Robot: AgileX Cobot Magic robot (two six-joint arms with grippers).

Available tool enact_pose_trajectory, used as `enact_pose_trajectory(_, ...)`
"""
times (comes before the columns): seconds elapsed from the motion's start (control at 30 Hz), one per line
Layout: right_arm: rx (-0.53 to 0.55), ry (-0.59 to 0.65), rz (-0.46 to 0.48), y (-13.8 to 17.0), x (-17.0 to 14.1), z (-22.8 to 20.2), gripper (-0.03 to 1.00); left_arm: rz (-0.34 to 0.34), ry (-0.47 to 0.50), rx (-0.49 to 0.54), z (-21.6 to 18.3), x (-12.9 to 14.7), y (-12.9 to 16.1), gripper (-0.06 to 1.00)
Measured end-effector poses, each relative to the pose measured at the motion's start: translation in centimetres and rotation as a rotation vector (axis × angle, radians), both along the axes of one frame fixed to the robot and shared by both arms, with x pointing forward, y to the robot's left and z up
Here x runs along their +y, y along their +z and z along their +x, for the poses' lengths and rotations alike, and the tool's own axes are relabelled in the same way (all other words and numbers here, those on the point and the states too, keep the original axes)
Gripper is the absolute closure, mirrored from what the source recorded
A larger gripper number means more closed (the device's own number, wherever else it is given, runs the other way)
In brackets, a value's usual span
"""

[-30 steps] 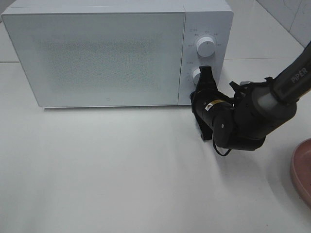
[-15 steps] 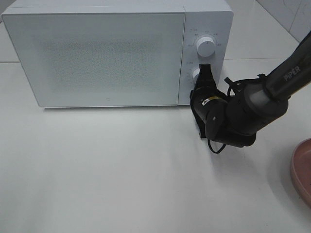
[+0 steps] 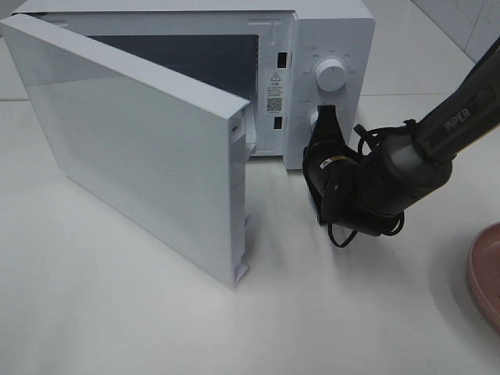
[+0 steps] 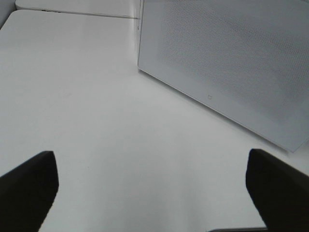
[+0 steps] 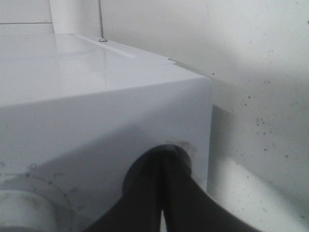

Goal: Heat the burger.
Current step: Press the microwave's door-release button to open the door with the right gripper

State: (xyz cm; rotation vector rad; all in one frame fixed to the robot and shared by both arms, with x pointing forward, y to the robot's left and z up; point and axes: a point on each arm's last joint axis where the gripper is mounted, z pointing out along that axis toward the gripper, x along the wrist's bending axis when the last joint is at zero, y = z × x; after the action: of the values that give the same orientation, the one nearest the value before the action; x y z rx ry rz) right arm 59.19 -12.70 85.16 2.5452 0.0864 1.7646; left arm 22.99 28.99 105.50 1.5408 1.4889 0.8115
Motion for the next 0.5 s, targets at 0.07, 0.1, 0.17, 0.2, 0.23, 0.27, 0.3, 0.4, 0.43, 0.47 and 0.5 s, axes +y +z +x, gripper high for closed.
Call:
enact_pose_trajectory(0.07,0.001,0.001,-0.001,-0.01,0.0,0.0,0.97,0.0,0.0,0.0,0.0,0.0,0.0,-0.03)
enact_pose_trajectory(0.1,0.003,0.001,-0.001,-0.02,0.01,-0.01,0.97,0.0,0.0,0.0,0.0,0.0,0.0,-0.03)
enact_pose_trajectory(0.17,0.012,0.002,0.004,-0.04,0.09,0.05,0.97,0.0,0.0,0.0,0.0,0.0,0.0,-0.03)
enact_pose_trajectory(0.2,0.021,0.003,0.006,-0.11,0.11,0.03,0.97,0.0,0.0,0.0,0.0,0.0,0.0,-0.03)
enact_pose_trajectory(0.23,0.021,0.003,0.006,-0.11,0.11,0.03,0.97,0.0,0.0,0.0,0.0,0.0,0.0,-0.03)
enact_pose_trajectory(0.27,0.023,0.004,0.006,-0.13,0.11,0.02,0.97,0.0,0.0,0.0,0.0,0.0,0.0,-0.03)
enact_pose_trajectory(0.3,0.025,0.004,0.01,-0.02,0.13,0.01,0.97,0.0,0.0,0.0,0.0,0.0,0.0,-0.03)
enact_pose_trajectory(0.4,0.038,0.007,0.016,0.27,-0.05,0.03,0.97,0.0,0.0,0.0,0.0,0.0,0.0,-0.03)
enact_pose_trajectory(0.43,0.038,0.007,0.016,0.27,-0.05,0.03,0.97,0.0,0.0,0.0,0.0,0.0,0.0,-0.03)
enact_pose_trajectory(0.47,0.035,0.013,0.013,0.37,-0.08,-0.02,0.97,0.0,0.0,0.0,0.0,0.0,0.0,-0.03)
enact_pose_trajectory(0.5,0.031,0.023,0.011,0.67,-0.18,-0.11,0.97,0.0,0.0,0.0,0.0,0.0,0.0,-0.03)
